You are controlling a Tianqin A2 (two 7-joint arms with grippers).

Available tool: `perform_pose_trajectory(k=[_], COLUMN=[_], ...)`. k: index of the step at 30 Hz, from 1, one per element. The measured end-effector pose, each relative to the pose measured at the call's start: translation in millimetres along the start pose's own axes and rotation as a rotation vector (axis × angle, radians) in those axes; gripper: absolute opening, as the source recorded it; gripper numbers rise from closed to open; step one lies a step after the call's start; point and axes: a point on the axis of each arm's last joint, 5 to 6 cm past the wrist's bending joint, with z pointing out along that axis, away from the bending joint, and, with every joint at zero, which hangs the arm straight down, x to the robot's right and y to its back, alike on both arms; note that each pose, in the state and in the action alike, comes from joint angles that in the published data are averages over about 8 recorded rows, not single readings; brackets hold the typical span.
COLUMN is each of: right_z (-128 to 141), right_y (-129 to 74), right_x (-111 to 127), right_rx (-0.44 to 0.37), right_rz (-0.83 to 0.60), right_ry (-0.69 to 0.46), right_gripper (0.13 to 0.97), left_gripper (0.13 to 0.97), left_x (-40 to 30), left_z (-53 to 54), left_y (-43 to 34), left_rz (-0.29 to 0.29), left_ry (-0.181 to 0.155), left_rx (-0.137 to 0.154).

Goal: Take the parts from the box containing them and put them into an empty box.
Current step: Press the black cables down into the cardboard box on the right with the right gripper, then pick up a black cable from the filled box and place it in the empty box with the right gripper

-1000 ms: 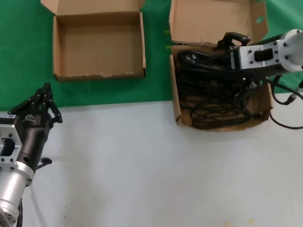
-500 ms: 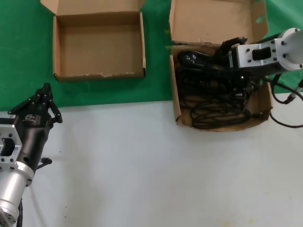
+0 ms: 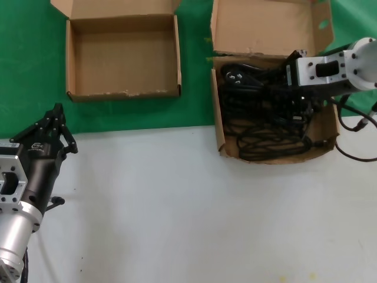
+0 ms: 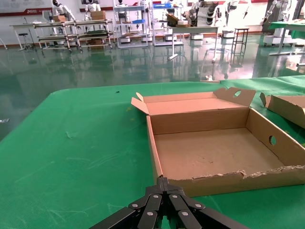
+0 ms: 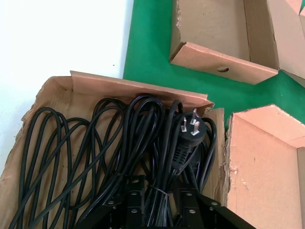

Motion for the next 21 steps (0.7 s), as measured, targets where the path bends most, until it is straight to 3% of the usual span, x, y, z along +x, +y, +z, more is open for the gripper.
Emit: perform_pose_trajectory(k=[8,21], right_z=[-4.0,-39.4], right_y=[-0.9,-5.8], right_x=[-0.3,11.8], right_rx=[-0.001,0.018], right_rz=[0.01,0.024], right_ry=[0.012,0.062], right_gripper=[0.23,0.208], left_gripper=[0.145,0.145], left_x=[0.0,0.0], left_z=[0.0,0.0], left_y=[0.0,0.0], left_rz=[0.0,0.0], left_ry=[0.0,0.0], left_rx=[0.0,0.0])
